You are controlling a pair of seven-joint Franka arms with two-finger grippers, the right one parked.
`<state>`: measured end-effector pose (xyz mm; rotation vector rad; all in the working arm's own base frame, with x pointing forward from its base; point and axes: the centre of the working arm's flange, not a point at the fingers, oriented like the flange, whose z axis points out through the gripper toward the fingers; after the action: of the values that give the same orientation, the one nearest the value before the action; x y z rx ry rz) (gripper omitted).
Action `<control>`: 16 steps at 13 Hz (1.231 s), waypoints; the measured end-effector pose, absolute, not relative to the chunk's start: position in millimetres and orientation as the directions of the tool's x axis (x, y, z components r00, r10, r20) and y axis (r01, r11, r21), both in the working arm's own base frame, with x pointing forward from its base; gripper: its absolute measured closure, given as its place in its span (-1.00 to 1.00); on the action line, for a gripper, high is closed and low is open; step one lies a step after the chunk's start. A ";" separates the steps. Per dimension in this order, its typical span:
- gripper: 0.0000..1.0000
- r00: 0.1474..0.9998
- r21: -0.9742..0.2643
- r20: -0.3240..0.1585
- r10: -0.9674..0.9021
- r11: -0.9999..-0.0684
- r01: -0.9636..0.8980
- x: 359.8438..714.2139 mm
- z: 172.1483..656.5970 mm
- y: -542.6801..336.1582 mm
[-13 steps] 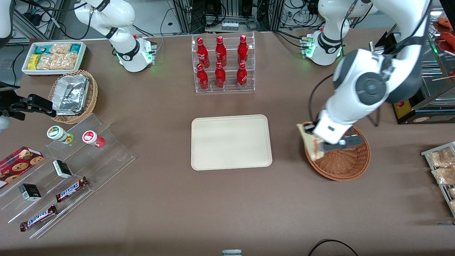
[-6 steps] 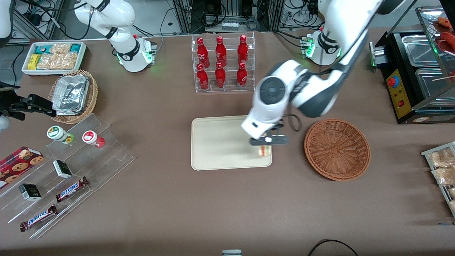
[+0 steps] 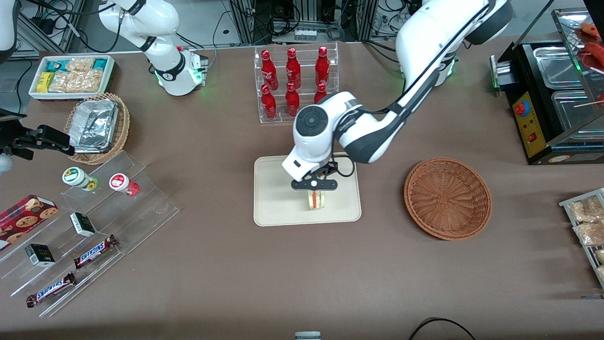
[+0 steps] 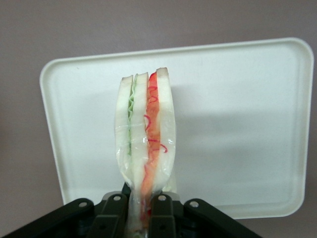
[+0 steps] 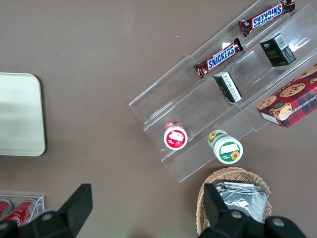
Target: Place sandwich from basket to tray
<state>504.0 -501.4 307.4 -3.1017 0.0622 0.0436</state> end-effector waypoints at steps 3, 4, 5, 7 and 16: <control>0.68 0.999 -0.027 -0.021 -0.047 -0.999 -0.048 493.8 275.5 -518.5; 0.68 0.998 -0.030 -0.019 -0.054 -0.998 -0.055 491.4 267.4 -521.7; 0.68 0.998 -0.036 -0.019 -0.057 -0.998 -0.058 489.4 261.3 -523.8; 0.68 0.998 -0.051 -0.022 -0.062 -0.997 -0.063 486.8 249.4 -525.3; -0.91 1.000 -0.058 0.027 -0.011 -0.998 -0.010 512.9 292.5 -513.4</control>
<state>512.9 -513.4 292.5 -3.0830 0.0162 -0.0423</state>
